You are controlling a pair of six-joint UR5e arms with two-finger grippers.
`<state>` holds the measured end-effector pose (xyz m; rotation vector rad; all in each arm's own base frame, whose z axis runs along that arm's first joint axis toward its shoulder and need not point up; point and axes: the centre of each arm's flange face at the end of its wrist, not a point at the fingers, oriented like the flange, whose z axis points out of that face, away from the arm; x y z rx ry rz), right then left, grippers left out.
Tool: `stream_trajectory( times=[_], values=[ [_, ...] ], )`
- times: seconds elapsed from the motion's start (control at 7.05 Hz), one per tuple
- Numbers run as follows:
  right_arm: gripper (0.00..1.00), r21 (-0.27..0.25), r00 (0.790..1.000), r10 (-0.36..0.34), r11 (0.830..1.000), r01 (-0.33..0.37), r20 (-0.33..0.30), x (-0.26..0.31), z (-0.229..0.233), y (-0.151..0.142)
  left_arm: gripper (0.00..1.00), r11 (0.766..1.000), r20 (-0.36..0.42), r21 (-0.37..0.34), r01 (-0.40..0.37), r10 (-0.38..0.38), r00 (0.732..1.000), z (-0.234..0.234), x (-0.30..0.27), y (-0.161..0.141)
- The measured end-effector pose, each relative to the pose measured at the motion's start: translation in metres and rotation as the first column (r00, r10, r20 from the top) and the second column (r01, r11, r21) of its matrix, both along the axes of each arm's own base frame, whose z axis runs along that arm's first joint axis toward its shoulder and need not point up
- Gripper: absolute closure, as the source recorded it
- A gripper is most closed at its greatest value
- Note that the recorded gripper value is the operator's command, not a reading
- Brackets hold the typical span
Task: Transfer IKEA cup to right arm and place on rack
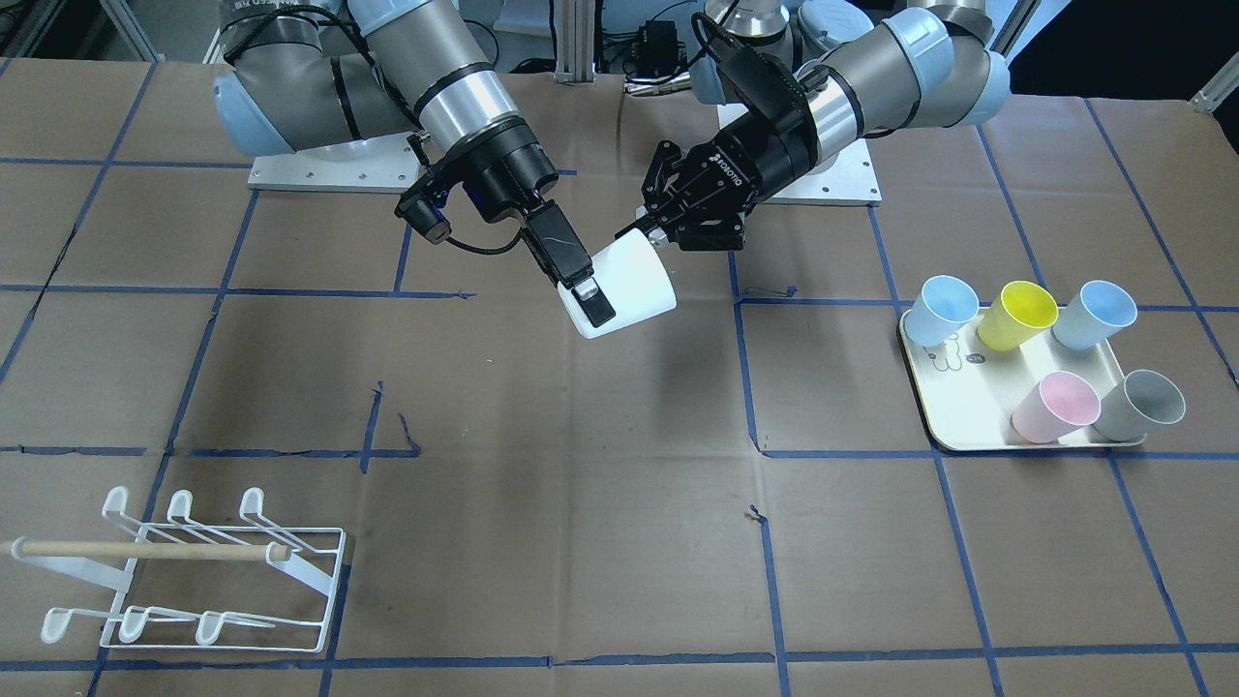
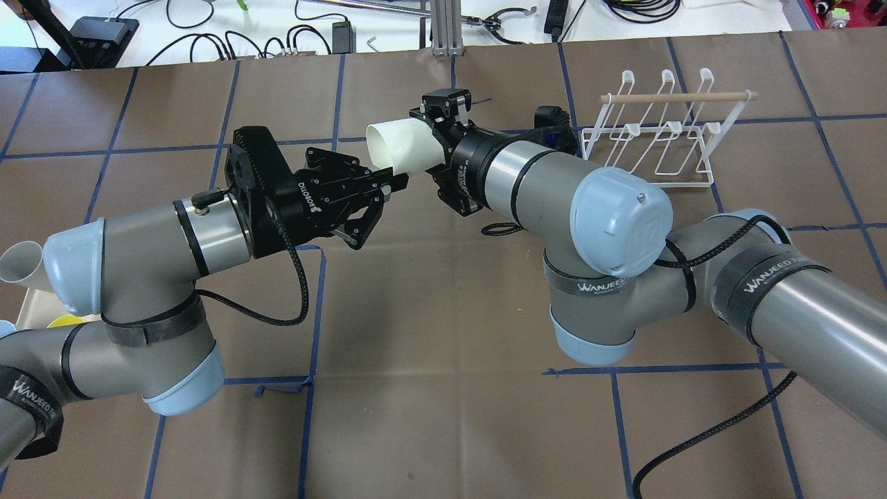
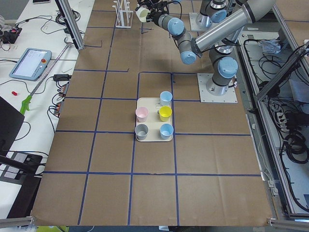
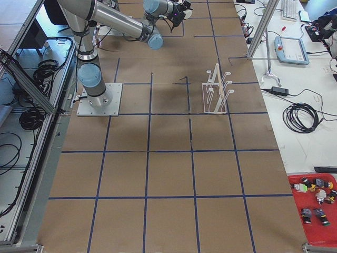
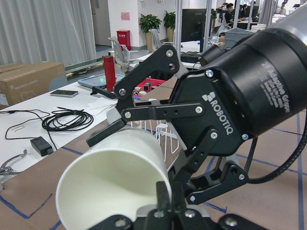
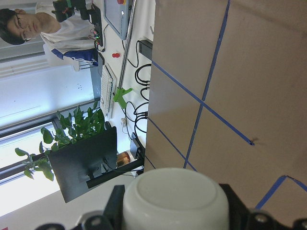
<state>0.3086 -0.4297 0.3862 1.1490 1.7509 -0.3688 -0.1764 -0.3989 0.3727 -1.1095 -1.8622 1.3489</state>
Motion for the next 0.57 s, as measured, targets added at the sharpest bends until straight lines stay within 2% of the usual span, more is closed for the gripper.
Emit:
stream_trajectory(
  times=[0.14, 0.28, 0.57],
  values=[
    [0.59, 0.000, 1.000, 0.001, 1.000, -0.001, 0.000, 0.0001, 0.0001, 0.0001, 0.15, 1.000, 0.000, 0.001, 0.000, 0.000, 1.000, -0.0001, 0.0000, -0.0002],
    [0.61, 0.000, 1.000, 0.002, 1.000, -0.002, 0.001, 0.0002, 0.0002, 0.0002, 0.03, 1.000, -0.005, 0.011, -0.003, 0.003, 1.000, -0.0005, -0.0001, -0.0004],
    [0.64, 0.002, 1.000, 0.003, 1.000, -0.003, 0.001, 0.0001, -0.0008, 0.0002, 0.01, 0.999, -0.020, 0.038, -0.014, 0.014, 1.000, 0.0003, 0.0002, -0.0001]
  ],
)
